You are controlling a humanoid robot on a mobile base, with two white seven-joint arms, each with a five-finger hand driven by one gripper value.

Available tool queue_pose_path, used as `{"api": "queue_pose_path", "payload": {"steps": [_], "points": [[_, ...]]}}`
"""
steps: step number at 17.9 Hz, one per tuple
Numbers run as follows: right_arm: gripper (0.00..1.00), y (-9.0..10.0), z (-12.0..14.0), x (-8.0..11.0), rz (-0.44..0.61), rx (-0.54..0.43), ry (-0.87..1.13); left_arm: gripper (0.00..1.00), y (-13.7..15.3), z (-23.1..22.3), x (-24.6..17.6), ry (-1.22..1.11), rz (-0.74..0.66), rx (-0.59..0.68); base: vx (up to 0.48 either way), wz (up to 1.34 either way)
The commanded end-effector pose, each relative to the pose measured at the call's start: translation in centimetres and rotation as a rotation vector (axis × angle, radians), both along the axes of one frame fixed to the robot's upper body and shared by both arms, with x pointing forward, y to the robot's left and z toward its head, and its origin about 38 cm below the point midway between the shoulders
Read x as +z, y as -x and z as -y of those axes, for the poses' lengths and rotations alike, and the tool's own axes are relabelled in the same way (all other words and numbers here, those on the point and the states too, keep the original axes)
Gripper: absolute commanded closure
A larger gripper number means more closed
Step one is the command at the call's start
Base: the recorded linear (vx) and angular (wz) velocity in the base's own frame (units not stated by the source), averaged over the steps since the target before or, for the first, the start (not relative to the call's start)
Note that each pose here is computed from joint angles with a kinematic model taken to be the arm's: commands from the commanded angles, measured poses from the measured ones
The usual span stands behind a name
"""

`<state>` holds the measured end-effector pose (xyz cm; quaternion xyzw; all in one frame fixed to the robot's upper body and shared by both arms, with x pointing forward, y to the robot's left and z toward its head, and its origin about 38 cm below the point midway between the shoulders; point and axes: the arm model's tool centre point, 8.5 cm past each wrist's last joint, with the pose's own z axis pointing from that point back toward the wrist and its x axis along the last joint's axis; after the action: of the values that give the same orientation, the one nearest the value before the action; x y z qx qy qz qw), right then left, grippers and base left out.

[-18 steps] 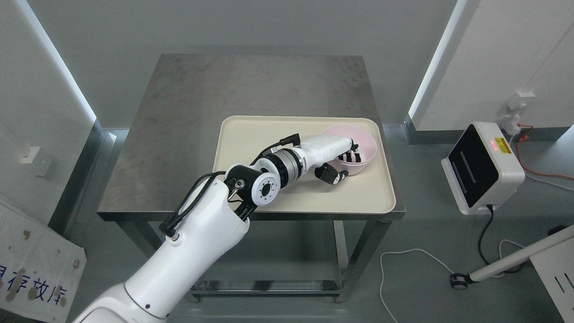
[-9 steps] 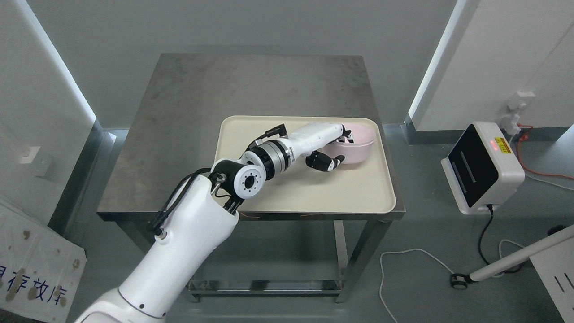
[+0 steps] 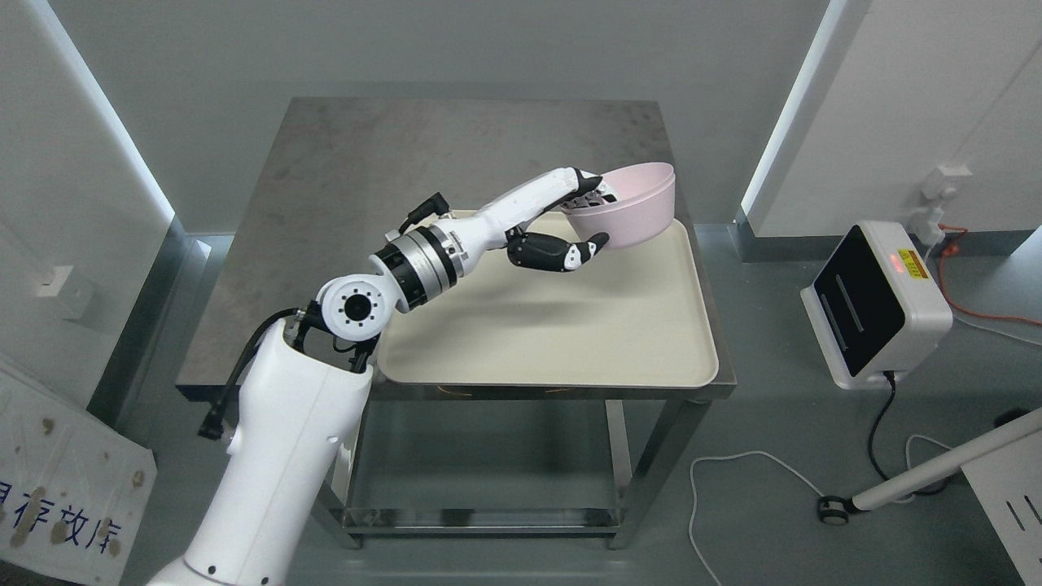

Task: Stack pink IKEA bowls on left shelf middle
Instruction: 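Lift the stacked bowls off the tray with the left hand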

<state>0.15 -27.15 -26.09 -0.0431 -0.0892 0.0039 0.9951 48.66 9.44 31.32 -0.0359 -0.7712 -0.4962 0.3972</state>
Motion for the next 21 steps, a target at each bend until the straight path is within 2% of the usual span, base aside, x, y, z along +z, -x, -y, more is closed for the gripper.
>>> {"api": "queue_pose_path", "payload": {"steps": [1, 4, 7, 11, 15, 21], "points": [[0.0, 0.0, 1.1, 0.1, 0.001, 0.0, 0.016, 0.98, 3.2, -12.1, 1.5, 0.258, 0.149, 0.162, 0.0, 0.0], [0.0, 0.0, 1.1, 0.1, 0.001, 0.0, 0.016, 0.97, 5.3, -13.1, -0.9, 0.258, 0.219, 0.174, 0.0, 0.0], [0.0, 0.0, 1.1, 0.1, 0.001, 0.0, 0.016, 0.98, 7.6, -13.1, -4.1, 0.289, 0.279, 0.112, 0.0, 0.0], [0.0, 0.0, 1.1, 0.1, 0.001, 0.0, 0.016, 0.97, 9.3, -13.0, -6.0, 0.29, 0.335, 0.076, 0.007, -0.02], [0.0, 0.0, 1.1, 0.1, 0.001, 0.0, 0.016, 0.97, 9.6, -13.3, -6.4, 0.283, 0.335, 0.083, -0.023, 0.05], [0.0, 0.0, 1.1, 0.1, 0.001, 0.0, 0.016, 0.97, 9.8, -19.1, -5.8, 0.028, 0.37, 0.159, -0.149, 0.01]]}}
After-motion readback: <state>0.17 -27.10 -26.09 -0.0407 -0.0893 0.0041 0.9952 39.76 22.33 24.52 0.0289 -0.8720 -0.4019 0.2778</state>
